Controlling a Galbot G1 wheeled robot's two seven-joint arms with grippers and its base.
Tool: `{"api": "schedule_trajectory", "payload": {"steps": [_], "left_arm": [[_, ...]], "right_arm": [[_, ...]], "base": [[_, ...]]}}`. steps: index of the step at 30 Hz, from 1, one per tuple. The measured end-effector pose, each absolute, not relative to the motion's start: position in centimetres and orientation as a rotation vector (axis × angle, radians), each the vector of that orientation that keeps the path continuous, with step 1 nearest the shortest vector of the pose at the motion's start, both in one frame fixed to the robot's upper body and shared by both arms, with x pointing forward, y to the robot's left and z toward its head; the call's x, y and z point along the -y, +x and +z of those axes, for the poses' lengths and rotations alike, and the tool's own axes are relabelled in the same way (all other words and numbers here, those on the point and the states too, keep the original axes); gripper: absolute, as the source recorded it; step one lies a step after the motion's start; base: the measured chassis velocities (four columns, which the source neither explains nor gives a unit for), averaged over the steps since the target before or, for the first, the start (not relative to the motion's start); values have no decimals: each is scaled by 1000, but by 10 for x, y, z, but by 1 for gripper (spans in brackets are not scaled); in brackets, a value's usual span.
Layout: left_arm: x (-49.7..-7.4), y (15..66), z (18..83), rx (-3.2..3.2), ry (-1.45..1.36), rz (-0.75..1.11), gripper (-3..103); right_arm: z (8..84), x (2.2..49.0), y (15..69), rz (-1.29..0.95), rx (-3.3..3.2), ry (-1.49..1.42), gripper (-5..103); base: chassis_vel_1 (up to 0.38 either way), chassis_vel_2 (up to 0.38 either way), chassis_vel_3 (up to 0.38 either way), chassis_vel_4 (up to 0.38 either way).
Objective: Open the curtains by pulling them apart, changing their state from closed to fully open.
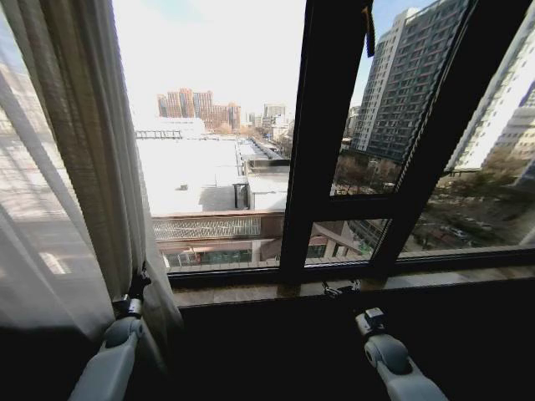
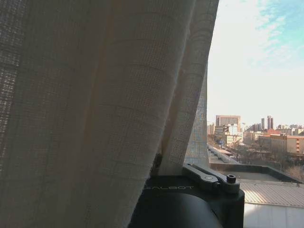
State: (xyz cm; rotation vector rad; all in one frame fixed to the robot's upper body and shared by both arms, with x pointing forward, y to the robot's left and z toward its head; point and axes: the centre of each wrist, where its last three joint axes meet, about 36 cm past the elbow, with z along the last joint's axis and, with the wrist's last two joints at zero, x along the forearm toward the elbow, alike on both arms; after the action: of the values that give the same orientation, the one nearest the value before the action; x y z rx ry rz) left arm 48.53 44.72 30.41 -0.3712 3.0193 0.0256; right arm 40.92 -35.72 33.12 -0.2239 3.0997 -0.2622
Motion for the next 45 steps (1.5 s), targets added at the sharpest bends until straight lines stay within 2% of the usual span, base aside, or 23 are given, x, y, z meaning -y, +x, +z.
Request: {"api": "schedule_trajectory", "payload": {"steps": [14,29,45], "left_arm": [[-448,482,299,-3033,-381,28,0],[-449,482,299,-3028,-386,28,0],[-454,481,298,-3027,-398,34,0]], "right_arm": [[331,358,409,-263,-3100,-223,100],[331,357,409,-262,-3100,-224,100],[331,357,409,-263,-3100,-223,100]], "base": [[-17,-21,9,12],[128,125,-127,-115],[61,9,-63,-18]]}}
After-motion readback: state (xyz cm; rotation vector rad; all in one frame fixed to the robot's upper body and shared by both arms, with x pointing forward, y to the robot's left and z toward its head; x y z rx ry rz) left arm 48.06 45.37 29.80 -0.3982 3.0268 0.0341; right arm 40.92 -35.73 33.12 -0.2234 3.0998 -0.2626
